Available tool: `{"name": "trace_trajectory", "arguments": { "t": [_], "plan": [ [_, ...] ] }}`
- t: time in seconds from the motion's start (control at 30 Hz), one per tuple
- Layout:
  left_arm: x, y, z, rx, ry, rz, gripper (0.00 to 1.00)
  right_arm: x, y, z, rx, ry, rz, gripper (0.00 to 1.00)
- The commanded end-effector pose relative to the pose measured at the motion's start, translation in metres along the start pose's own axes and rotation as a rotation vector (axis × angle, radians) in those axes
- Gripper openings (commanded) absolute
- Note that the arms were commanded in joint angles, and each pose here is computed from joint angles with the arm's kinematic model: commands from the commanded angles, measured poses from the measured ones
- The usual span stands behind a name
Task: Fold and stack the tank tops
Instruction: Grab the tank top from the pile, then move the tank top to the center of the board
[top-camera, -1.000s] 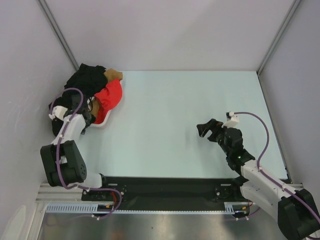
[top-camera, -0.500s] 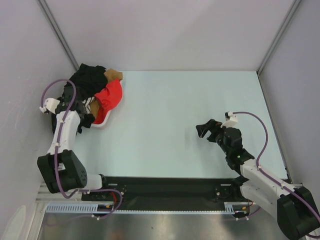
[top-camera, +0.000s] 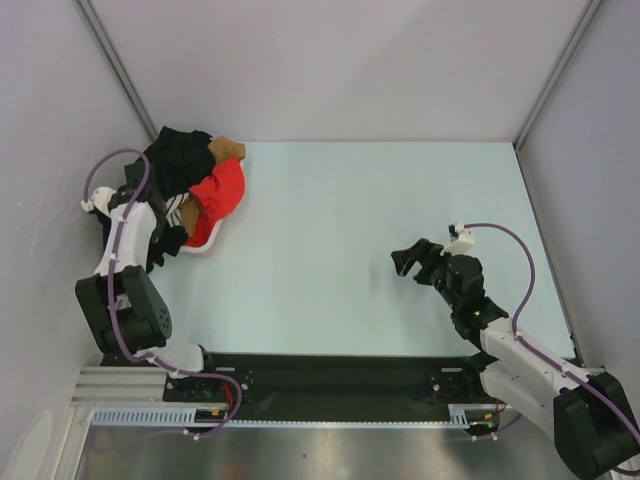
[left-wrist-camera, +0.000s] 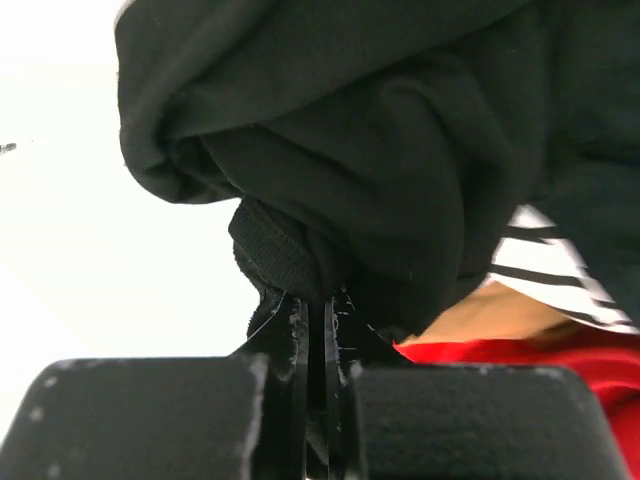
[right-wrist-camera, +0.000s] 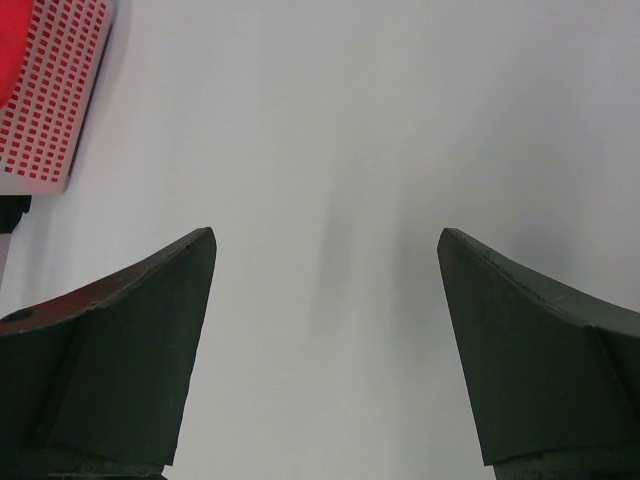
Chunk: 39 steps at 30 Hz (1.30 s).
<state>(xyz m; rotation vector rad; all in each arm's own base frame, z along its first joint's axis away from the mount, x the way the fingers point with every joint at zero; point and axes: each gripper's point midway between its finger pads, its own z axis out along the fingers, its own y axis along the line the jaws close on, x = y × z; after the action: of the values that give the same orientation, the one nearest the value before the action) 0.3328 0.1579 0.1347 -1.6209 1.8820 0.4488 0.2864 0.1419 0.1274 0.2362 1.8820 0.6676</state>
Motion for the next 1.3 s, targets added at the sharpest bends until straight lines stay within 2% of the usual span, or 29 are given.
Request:
{"name": "trace_trajectory", "arguments": {
  "t": [0.0, 0.13, 0.2, 0.3, 0.5, 0.73, 0.83, 0.9, 0.97, 1.1, 1.2, 1.27],
  "plan": [
    [-0.019, -0.004, -0.025, 0.072, -0.026, -0.048, 0.0, -0.014, 0.01, 0.002, -0.035, -0.042, -0.013, 0.97],
    [-0.052, -0.002, -0.072, 0.257, -0.142, -0.172, 0.0, -0.013, 0.011, 0.004, -0.04, -0.036, -0.011, 0.97],
    [-0.056, 0.002, -0.085, 0.314, -0.161, -0.206, 0.0, -0.012, 0.012, 0.004, -0.045, -0.033, -0.012, 0.97],
    [-0.065, -0.002, -0.125, 0.495, -0.173, -0.278, 0.0, -0.013, 0.012, 0.004, -0.046, -0.036, -0.011, 0.97],
    [-0.062, 0.004, -0.244, 0.926, -0.168, -0.359, 0.0, -0.011, 0.015, 0.005, -0.062, -0.027, -0.015, 0.97],
    [-0.098, 0.076, -0.366, 1.304, -0.24, -0.503, 0.0, -0.013, 0.014, 0.003, -0.06, -0.036, -0.023, 0.96],
    [-0.104, 0.089, -0.396, 1.415, -0.241, -0.503, 0.0, -0.013, 0.015, 0.003, -0.064, -0.035, -0.024, 0.96],
    [-0.102, 0.088, -0.413, 1.485, -0.2, -0.495, 0.0, -0.012, 0.014, 0.004, -0.06, -0.033, -0.025, 0.96],
    [-0.091, 0.079, -0.429, 1.566, -0.096, -0.475, 0.0, -0.013, 0.015, 0.004, -0.062, -0.033, -0.027, 0.96],
    [-0.06, 0.039, -0.434, 1.685, 0.112, -0.424, 0.01, -0.012, 0.015, 0.005, -0.062, -0.029, -0.03, 0.96],
    [-0.03, 0.008, -0.422, 1.65, 0.242, -0.343, 0.0, -0.011, 0.013, 0.006, -0.056, -0.026, -0.035, 0.96],
    [-0.016, -0.004, -0.416, 1.608, 0.225, -0.292, 0.0, -0.011, 0.013, 0.006, -0.056, -0.024, -0.036, 0.96]
  ]
}}
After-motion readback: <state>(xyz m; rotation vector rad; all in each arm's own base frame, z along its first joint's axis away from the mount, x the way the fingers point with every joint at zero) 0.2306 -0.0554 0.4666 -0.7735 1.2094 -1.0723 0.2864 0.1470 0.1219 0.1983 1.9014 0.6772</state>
